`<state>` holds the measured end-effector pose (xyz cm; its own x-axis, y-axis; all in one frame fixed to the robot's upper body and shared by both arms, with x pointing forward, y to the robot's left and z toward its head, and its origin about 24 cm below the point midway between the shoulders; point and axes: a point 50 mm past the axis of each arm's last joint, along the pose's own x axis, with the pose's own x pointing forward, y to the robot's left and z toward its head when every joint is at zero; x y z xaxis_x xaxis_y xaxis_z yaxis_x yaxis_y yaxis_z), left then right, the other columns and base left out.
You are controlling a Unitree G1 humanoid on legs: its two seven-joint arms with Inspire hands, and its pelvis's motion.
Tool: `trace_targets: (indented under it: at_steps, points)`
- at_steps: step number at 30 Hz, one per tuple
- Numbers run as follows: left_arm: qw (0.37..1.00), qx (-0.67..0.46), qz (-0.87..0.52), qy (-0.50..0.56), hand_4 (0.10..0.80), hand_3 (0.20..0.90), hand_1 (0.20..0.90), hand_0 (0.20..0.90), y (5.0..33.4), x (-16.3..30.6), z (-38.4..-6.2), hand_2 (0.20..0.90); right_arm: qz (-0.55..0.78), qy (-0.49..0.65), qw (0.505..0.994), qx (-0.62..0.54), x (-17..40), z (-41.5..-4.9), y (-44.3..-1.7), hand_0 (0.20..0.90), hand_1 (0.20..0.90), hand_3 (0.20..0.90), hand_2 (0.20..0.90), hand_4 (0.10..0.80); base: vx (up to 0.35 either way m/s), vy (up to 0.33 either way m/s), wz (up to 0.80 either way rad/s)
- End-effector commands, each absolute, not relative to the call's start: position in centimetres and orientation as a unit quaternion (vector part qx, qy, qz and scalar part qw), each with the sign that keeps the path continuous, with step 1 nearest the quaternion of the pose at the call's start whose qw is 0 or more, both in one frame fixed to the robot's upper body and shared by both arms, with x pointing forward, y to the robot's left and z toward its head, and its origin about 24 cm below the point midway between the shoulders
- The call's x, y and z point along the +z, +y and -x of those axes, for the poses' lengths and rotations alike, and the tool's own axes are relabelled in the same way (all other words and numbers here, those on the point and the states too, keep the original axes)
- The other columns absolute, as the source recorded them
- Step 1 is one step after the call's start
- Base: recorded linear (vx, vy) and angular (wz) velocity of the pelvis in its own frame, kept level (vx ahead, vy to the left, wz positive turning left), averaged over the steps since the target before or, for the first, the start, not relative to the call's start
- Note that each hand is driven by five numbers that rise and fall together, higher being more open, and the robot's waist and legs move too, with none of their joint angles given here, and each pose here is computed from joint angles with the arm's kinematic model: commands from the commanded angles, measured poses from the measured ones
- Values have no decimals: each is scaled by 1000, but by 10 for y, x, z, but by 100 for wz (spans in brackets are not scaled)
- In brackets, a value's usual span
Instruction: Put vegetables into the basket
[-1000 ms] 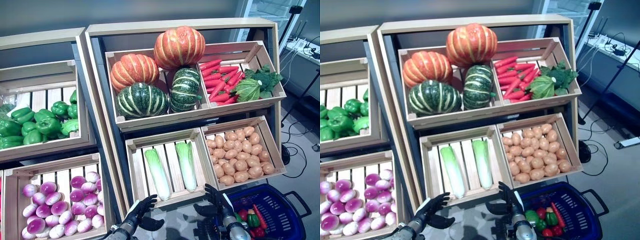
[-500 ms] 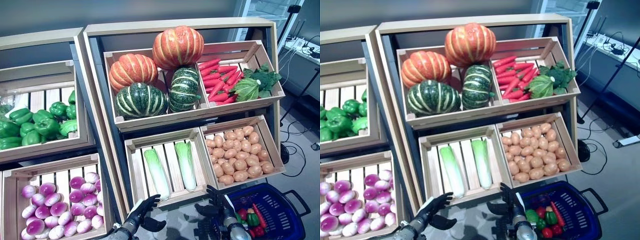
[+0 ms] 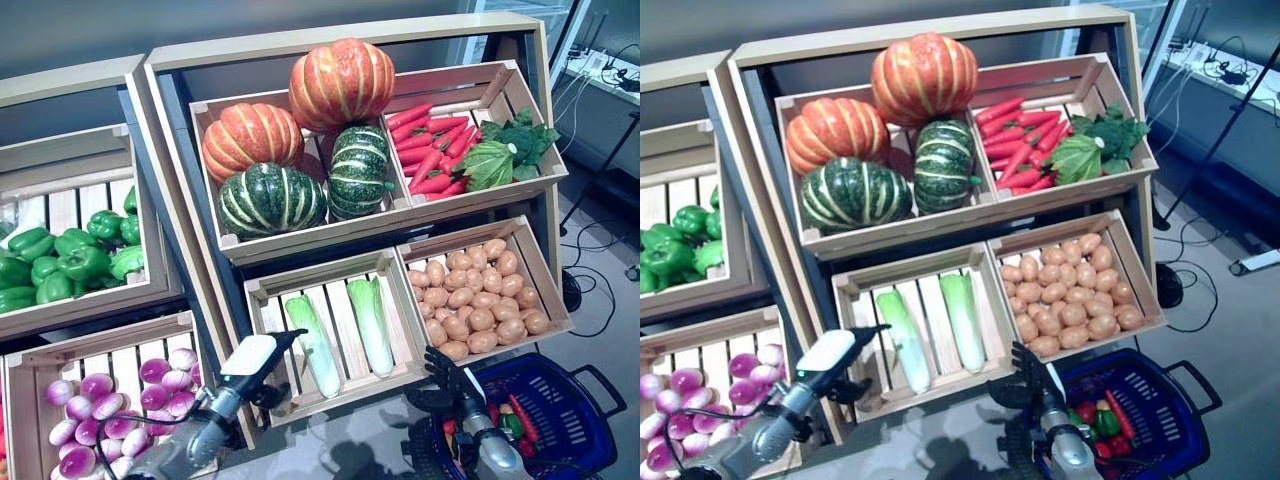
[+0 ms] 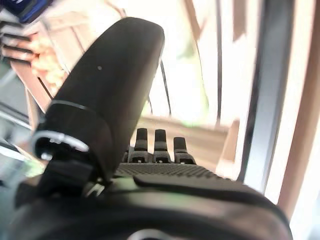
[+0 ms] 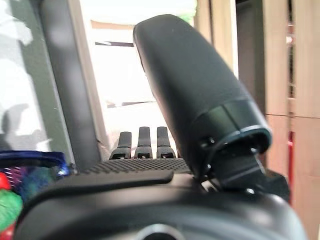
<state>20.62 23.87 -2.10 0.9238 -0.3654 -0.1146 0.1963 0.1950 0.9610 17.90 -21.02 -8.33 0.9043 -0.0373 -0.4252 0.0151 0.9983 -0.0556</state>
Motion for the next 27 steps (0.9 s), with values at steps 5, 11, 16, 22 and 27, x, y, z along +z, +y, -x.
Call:
trace_targets:
  at_steps: [5, 11, 16, 22, 27]
  points:
    - [665, -67, -718, -194, 800, 900, 900, 900, 254, 54, -276, 900, 20, 43, 999, 24, -15, -239, -208, 900, 900, 900, 900, 800, -120, 41, -1]
    - [594, -48, -767, -239, 800, 900, 900, 900, 257, 87, -306, 900, 24, -5, 999, 48, 21, -273, -220, 900, 900, 900, 900, 800, -198, 42, -2]
    - [547, -50, -788, -279, 800, 900, 900, 900, 253, 122, -324, 900, -16, -56, 996, 73, 55, -296, -220, 900, 900, 900, 900, 800, -209, -33, -5]
    - [521, -38, -797, -303, 800, 900, 900, 900, 249, 145, -337, 900, -74, -94, 984, 133, 80, -306, -207, 900, 900, 900, 900, 800, -116, -32, 7]
    - [485, -48, -814, -317, 800, 900, 900, 900, 244, 150, -343, 900, -141, -103, 972, 155, 86, -308, -194, 900, 900, 900, 900, 800, -57, -13, -4]
